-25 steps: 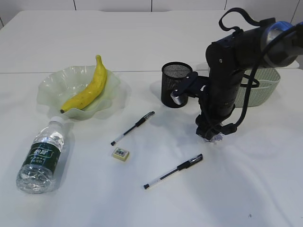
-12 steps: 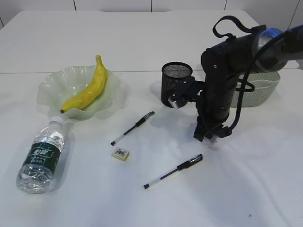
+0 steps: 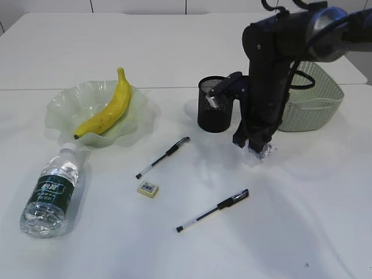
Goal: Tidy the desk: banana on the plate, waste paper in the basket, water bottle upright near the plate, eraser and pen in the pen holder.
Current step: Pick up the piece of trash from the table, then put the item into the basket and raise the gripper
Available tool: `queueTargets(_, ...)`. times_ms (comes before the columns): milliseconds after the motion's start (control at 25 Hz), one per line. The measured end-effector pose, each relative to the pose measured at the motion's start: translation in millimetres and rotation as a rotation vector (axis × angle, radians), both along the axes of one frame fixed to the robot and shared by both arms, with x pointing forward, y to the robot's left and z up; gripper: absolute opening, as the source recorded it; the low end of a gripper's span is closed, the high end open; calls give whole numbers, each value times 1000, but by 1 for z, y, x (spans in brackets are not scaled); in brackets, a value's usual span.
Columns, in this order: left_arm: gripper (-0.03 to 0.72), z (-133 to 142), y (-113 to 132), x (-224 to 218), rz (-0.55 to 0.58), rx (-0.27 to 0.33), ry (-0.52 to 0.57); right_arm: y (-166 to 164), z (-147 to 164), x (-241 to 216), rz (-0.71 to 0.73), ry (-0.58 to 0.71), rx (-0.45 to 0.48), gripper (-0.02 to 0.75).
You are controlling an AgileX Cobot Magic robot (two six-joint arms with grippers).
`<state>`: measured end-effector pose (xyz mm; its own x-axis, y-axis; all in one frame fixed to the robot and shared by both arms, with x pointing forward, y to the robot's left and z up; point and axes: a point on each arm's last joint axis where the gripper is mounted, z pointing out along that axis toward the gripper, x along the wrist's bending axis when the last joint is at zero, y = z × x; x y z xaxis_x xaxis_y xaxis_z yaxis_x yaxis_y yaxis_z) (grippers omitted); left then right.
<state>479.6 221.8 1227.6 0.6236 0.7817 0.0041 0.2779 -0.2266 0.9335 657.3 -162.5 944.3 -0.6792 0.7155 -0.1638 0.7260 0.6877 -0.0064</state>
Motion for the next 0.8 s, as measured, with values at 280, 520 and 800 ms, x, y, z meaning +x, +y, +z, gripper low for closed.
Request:
queueTargets(280,339,1,-1,0,-4,-15,2,10,38,12,-50,-50,88,54)
queueTargets(520,339,1,-1,0,-4,-20,4,13,55,19,-71,-109,114,54)
queueTargets(800,338,0,-1,-1,-7,-18,7,12,68,24,-92,-161,113,53)
